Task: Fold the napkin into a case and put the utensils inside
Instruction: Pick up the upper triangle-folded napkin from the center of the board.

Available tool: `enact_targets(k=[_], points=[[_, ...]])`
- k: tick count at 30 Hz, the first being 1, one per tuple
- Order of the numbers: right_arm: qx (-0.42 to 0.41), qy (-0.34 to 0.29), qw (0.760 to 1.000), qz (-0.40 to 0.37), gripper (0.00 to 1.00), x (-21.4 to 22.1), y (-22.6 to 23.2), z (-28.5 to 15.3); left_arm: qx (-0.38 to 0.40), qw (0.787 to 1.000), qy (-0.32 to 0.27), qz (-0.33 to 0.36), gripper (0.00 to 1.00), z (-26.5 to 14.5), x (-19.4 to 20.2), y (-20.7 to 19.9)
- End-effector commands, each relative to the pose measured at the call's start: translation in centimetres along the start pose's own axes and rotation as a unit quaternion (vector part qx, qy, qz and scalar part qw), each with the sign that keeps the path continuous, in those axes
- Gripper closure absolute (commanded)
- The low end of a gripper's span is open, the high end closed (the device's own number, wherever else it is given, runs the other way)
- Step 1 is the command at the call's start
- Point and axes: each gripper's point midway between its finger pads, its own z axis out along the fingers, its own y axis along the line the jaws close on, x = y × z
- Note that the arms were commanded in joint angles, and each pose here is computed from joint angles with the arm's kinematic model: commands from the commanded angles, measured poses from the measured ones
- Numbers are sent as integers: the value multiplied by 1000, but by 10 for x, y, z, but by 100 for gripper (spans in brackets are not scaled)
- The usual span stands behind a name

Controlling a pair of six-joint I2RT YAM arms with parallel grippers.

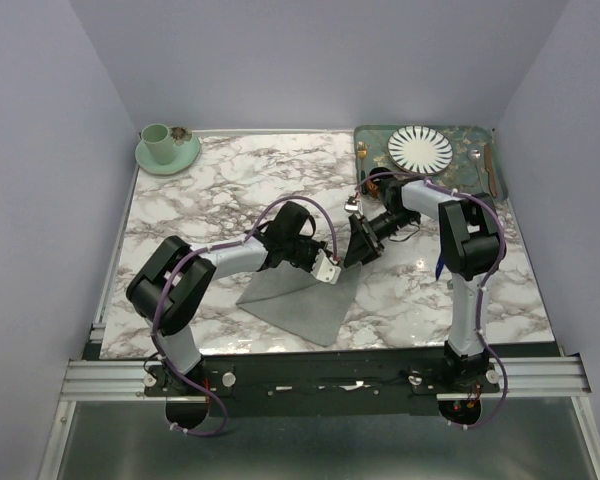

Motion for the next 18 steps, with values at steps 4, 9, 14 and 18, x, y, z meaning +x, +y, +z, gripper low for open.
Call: enact_targets(k=[4,9,14,18], points=[[50,8,998,-35,32,-1,-2,-2,29,999,-17,-22,68,3,-4,-3],[72,8,997,-32,44,-4,-12,-3,37,999,-9,-37,51,-7,-5,-3],[91,14,995,-26,50,-3,-25,-1,34,993,4,-113,39,-32,-5,10],[106,17,994,-30,59,-5,-34,-1,37,975,16,-218,37,-54,7,22]])
